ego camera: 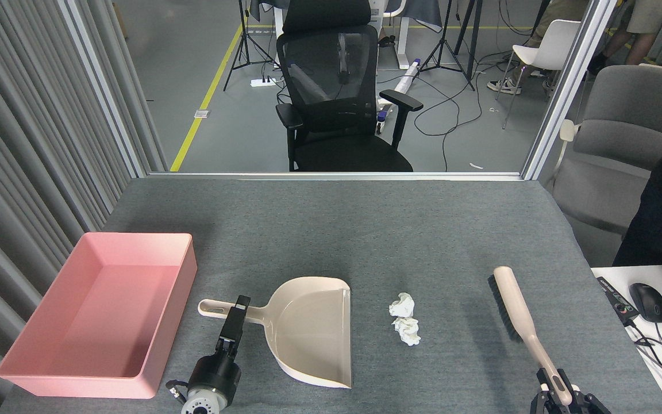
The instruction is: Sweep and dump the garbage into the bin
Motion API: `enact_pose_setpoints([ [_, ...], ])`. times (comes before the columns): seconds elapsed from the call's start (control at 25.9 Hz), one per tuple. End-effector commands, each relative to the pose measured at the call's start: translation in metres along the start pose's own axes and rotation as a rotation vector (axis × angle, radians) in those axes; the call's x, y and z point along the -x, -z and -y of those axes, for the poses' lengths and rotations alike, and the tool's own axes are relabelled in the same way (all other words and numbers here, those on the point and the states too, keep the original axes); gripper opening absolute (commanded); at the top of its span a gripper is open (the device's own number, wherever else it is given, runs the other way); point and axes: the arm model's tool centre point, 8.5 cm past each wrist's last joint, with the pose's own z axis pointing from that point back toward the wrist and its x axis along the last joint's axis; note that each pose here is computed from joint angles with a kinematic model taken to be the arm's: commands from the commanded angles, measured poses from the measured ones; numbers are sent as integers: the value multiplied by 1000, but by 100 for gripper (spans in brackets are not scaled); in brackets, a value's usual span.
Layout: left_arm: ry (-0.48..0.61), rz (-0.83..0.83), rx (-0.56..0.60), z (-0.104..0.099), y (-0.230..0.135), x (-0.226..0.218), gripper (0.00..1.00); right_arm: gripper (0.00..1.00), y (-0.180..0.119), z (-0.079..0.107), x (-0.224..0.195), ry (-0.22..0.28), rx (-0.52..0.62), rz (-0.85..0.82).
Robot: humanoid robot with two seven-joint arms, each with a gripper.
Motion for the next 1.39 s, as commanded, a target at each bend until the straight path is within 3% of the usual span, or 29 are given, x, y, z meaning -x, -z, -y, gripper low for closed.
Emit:
enact_pose_setpoints([
  [0.0, 42, -29, -27, -13, 2, 9, 99, 14, 0, 2, 0, 1, 6, 0],
  [0.7, 33, -54, -30, -23, 29, 7, 98, 15, 1, 7, -4, 4, 25, 3],
  [0.77, 27, -58, -35, -27, 28, 8, 91, 16, 1, 9, -4, 2, 30, 4],
  [0.81, 24, -55, -39, -28, 28, 8, 82, 16, 2, 10, -4, 1, 32, 4],
  [0.97, 14, -28, -54, -34, 27, 8, 72, 16, 2, 12, -5, -1, 37, 5],
  [1.35, 10, -19, -47, -27, 15, 15, 65, 16, 2, 12, -5, -2, 39, 4],
])
